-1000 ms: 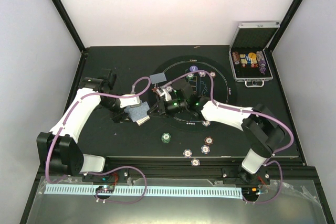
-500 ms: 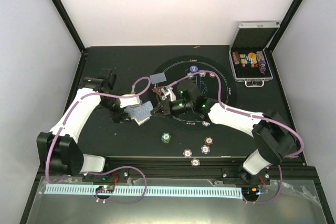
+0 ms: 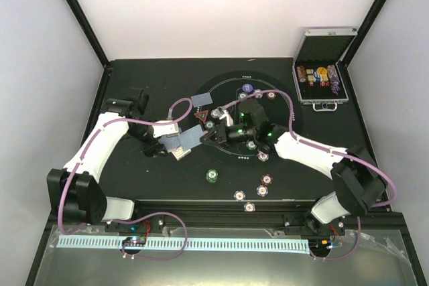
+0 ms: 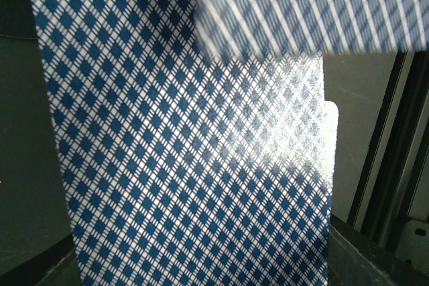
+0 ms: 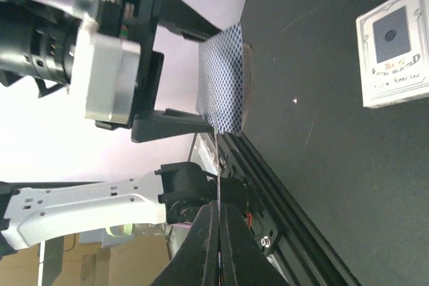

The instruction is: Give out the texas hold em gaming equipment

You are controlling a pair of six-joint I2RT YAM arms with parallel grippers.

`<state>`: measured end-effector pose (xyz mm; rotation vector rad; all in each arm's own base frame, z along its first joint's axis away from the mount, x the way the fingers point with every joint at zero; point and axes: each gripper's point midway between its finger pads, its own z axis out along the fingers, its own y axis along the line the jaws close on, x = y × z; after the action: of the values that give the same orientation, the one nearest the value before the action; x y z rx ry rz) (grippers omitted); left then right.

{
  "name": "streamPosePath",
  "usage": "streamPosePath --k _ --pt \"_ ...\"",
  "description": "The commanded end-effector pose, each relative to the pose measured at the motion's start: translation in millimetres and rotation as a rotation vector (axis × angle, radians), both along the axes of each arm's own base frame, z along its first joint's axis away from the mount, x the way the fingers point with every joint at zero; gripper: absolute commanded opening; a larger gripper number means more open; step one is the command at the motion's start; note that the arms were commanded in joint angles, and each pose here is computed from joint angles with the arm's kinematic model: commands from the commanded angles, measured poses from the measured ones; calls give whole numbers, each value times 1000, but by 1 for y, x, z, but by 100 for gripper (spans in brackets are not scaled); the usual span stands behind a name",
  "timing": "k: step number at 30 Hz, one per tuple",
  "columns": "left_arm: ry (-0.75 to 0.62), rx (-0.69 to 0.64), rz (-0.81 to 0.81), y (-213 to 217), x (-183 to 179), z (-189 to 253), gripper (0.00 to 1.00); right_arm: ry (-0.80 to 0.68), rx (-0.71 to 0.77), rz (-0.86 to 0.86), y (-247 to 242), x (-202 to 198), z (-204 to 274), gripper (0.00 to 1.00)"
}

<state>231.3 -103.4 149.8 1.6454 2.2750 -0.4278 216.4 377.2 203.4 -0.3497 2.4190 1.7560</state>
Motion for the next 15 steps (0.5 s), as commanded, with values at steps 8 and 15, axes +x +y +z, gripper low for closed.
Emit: streamPosePath --k 8,15 --pt "-32 -19 -10 -2 4 13 1 -40 76 -56 -35 21 27 1" --pt "-33 -21 -10 -2 4 14 2 -40 33 -209 -90 95 18 1"
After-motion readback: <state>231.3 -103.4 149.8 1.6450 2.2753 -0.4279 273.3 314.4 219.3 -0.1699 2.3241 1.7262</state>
